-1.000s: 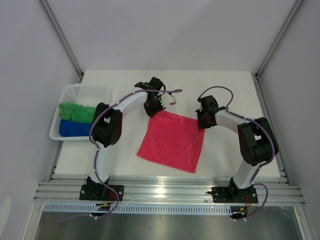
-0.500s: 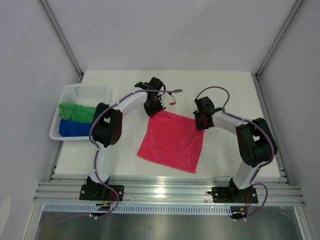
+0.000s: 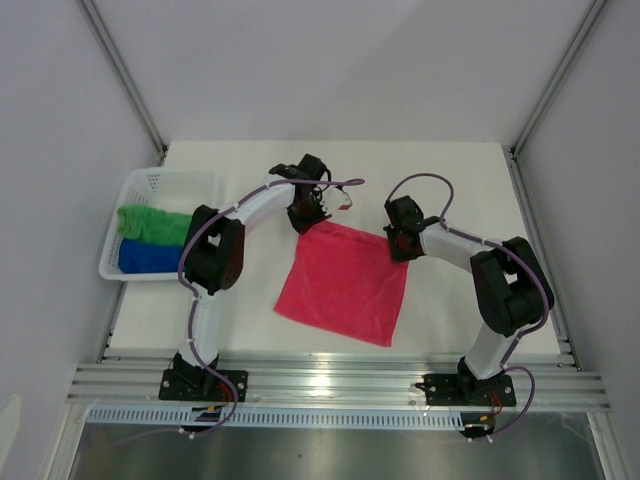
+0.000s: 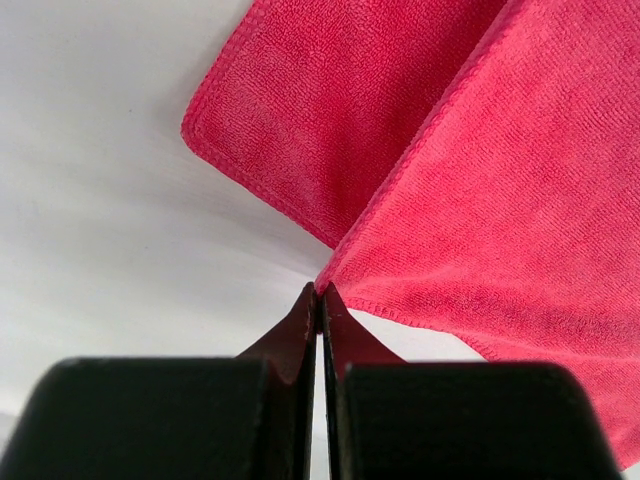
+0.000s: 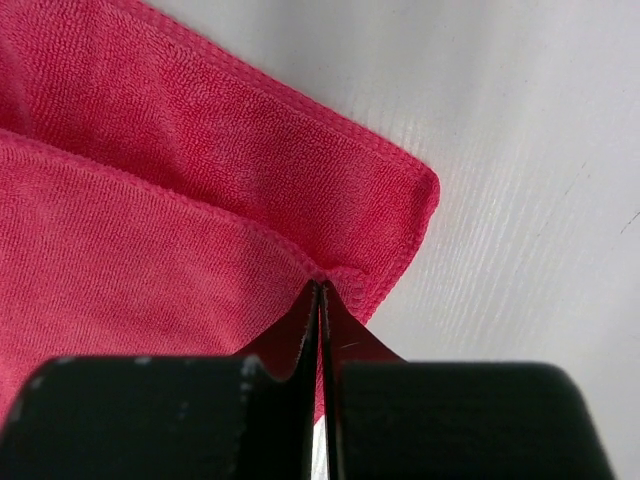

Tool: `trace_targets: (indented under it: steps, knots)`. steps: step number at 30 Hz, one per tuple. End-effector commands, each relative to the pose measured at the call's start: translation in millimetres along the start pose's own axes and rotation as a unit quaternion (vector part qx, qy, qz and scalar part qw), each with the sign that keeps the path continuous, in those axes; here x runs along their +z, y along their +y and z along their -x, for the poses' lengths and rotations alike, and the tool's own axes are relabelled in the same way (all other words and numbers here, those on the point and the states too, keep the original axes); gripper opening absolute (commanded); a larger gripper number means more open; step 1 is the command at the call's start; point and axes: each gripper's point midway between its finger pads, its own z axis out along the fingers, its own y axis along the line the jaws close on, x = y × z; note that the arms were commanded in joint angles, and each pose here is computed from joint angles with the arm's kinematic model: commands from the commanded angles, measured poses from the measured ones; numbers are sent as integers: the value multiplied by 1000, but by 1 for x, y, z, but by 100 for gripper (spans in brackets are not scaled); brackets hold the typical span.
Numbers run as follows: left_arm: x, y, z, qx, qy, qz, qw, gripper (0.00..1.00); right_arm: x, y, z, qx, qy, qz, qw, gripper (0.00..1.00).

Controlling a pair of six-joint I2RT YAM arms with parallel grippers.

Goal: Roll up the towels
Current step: Fold the towel

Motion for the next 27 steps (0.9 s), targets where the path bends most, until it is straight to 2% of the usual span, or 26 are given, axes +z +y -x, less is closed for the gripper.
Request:
trace_targets:
  steps: [1, 6, 11, 17, 23, 27]
  knots:
    - [-9, 7, 7, -3, -11, 11, 1000, 1, -15, -2, 26, 6, -41, -6, 999, 0]
    - [-11, 8, 9, -6, -15, 15, 1000, 1, -24, -5, 37, 11, -63, -16, 998, 0]
    - [-24, 11, 24, -17, -52, 26, 998, 1, -40, -15, 54, 30, -100, -33, 994, 0]
    - [-31, 12, 29, -29, -66, 32, 997, 1, -44, -24, 57, 41, -106, -38, 993, 0]
    - [-59, 18, 49, -42, -119, 59, 990, 1, -56, -37, 68, 63, -128, -48, 989, 0]
    - [-72, 24, 54, -50, -125, 75, 988, 1, -67, -40, 75, 71, -144, -43, 986, 0]
